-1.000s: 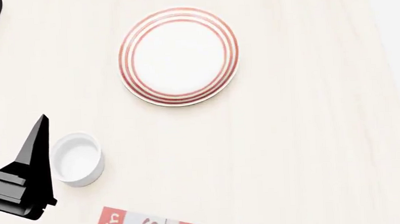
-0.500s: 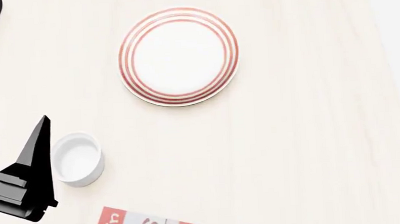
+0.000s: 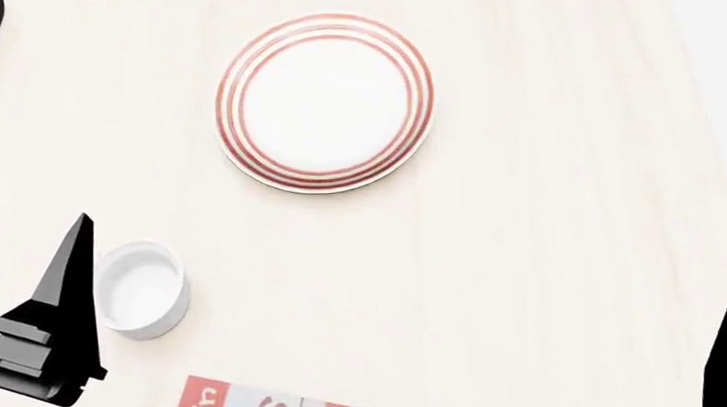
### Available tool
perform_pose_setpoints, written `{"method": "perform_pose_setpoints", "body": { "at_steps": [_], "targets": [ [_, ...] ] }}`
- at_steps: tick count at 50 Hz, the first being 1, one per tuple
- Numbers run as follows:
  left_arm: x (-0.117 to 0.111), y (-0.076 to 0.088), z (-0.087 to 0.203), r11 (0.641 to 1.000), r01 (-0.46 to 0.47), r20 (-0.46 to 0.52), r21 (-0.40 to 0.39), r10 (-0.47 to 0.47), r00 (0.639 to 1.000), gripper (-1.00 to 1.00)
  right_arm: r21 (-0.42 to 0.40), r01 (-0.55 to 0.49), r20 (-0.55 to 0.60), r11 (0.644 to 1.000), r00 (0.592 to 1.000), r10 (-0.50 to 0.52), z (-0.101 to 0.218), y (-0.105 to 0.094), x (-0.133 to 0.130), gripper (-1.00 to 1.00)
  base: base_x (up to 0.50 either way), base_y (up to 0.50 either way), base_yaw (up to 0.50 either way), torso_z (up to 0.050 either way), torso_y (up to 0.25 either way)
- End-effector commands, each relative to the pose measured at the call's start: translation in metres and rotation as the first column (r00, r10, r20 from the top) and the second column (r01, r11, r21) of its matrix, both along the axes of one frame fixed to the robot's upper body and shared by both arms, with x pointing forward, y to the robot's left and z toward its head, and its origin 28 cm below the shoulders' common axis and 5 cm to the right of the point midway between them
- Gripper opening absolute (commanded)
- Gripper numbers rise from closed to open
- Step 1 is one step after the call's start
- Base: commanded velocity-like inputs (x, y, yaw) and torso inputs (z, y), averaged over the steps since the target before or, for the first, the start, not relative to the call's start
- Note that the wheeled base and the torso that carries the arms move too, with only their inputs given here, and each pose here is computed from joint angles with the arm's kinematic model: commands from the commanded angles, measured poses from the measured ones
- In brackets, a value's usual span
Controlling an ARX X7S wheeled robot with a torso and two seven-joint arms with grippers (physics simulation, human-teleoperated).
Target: Pick the akita bowl on the cookies box and place it on the plate.
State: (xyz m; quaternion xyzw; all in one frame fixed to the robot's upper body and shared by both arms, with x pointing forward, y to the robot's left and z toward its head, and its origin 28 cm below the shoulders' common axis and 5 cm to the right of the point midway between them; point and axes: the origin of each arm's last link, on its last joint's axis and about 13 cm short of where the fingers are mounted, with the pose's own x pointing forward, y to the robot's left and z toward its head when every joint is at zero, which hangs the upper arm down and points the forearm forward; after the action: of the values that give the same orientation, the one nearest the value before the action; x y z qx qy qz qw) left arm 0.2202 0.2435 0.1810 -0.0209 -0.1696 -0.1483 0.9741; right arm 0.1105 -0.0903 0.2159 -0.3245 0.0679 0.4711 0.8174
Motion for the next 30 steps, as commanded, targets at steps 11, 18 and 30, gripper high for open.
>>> {"method": "perform_pose_setpoints", "body": {
  "at_steps": [11, 18, 30],
  "targets": [
    [0.0, 0.0, -0.001, 1.0, -0.002, -0.002, 0.001, 0.002, 1.0, 1.0, -0.123, 0.049, -0.087, 0.991, 0.994, -0.06, -0.009, 0.007, 0.008, 1.0, 0.0, 0.0, 0.0, 0.0, 0.0],
    [0.0, 0.0, -0.002, 1.0, 0.001, -0.002, -0.001, -0.001, 1.0, 1.0, -0.162, 0.039, -0.093, 0.986, 0.994, -0.055, -0.006, 0.01, 0.013, 1.0, 0.0, 0.0, 0.0, 0.0, 0.0],
    [-0.001, 0.001, -0.003, 1.0, -0.003, -0.004, -0.005, 0.003, 1.0, 1.0, -0.222, 0.004, -0.089, 0.975, 0.996, -0.025, -0.01, 0.014, 0.015, 1.0, 0.0, 0.0, 0.0, 0.0, 0.0]
  ]
}}
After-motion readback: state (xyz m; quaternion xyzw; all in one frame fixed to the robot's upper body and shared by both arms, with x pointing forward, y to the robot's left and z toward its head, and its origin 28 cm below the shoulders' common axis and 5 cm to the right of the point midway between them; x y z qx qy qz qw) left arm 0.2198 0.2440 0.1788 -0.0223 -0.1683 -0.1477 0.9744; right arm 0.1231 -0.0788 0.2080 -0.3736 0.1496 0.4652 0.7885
